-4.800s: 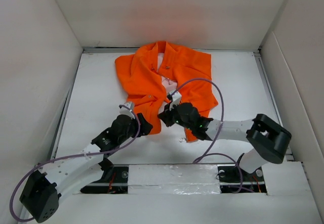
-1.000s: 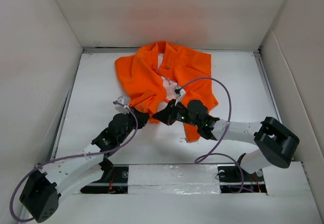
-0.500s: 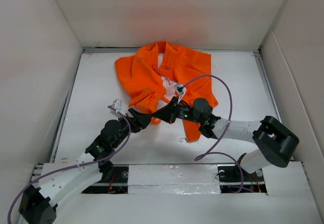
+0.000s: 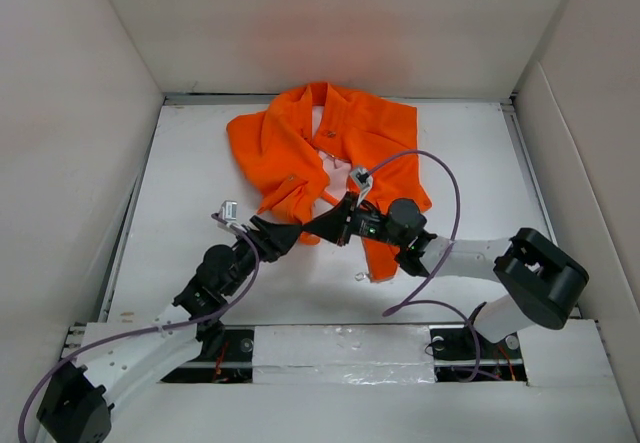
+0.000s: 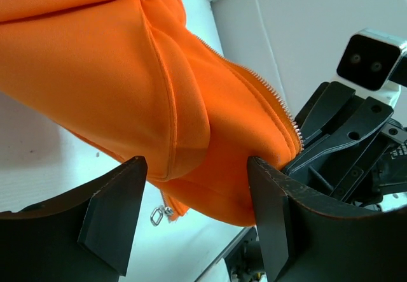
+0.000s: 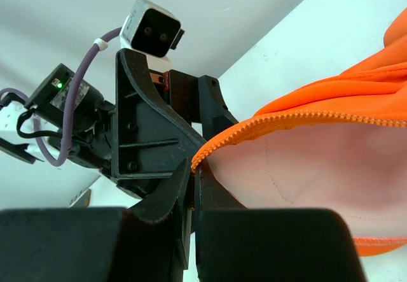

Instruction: Zip up the jacket

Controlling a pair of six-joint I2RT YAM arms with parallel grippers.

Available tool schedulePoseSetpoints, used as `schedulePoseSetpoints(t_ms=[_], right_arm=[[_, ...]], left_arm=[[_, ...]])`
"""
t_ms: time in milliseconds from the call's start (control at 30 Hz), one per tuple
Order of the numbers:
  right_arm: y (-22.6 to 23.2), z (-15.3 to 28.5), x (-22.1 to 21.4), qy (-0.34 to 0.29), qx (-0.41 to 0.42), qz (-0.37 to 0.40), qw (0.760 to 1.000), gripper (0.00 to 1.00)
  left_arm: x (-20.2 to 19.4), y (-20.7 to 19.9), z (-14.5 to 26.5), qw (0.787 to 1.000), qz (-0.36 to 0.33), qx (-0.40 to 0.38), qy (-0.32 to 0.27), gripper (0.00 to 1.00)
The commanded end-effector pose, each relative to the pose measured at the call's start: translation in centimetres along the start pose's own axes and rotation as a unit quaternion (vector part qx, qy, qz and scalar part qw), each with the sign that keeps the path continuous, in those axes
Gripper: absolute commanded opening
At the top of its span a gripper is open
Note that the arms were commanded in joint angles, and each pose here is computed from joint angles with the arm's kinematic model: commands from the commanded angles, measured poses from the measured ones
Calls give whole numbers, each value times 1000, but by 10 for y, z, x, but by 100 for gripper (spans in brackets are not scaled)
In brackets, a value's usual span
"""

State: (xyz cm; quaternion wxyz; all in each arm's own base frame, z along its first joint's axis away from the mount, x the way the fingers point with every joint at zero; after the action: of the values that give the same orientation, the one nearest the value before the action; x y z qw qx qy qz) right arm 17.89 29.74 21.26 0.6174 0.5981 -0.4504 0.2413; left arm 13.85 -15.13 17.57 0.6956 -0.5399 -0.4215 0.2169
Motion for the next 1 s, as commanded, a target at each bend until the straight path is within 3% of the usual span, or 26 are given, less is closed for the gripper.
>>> schedulePoseSetpoints(t_ms=[0,133,167,267,333,367,400,467,500,600,700,767,800,867,900,967], right_arm=[[8,-3,3,-12,34,8,999,0],[9,-5,1,-14,49,-5,999,0],[9,-5,0,-14,51,-11,999,0],[7,-5,1,-17,51,-13,998,1],[-1,-1,3,-17,37,-15,999,8],[-1,0,2,-16,34,-15,999,14],[-6,4,3,-11,18,-18,1000,37],[-15,9,3,-1,-9,-2,1000,63],[-14,15,2,22,-31,-4,999,83],[-9,26,10,70,-117,63,989,97],[3,31,22,98,-191,120,969,100],[10,33,35,83,-210,134,965,92],[14,33,34,91,-210,133,964,67],[22,26,37,91,-214,136,963,31],[33,19,41,88,-207,139,964,0],[37,9,45,80,-232,148,958,0]], left_arm=[[10,-35,-1,994,20,-100,-29,61],[9,-35,-10,995,6,-101,-25,38],[10,-38,-11,994,2,-103,-28,19],[16,-44,-11,994,-8,-100,-44,0],[19,-43,-7,995,-18,-83,-53,0],[24,-47,-6,994,-22,-77,-68,0],[23,-40,-4,997,-28,-41,-64,0],[31,-41,0,995,-37,-18,-87,0],[32,-39,3,995,-44,9,-85,0],[38,-37,7,992,-63,46,-101,0],[41,-36,5,988,-79,74,-111,0],[44,-35,0,984,-86,94,-123,0],[47,-38,-2,983,-86,95,-130,0],[49,-35,-9,979,-90,116,-142,0],[51,-39,-12,978,-92,117,-147,0],[51,-37,-22,974,-99,137,-151,0]])
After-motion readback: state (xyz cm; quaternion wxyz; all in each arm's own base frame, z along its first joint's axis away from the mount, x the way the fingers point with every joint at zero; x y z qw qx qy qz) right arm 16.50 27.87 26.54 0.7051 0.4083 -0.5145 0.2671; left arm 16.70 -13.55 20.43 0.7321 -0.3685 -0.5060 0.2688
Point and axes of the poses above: each gripper's point midway between its finger pads, its own z axis back along the fingers, its own y axis along the line the jaws close on, x = y × z, the point moved 9 cm from there along z, back along the fingers, and after that the axes turned 9 degrees about z, right-handed, at the moved point
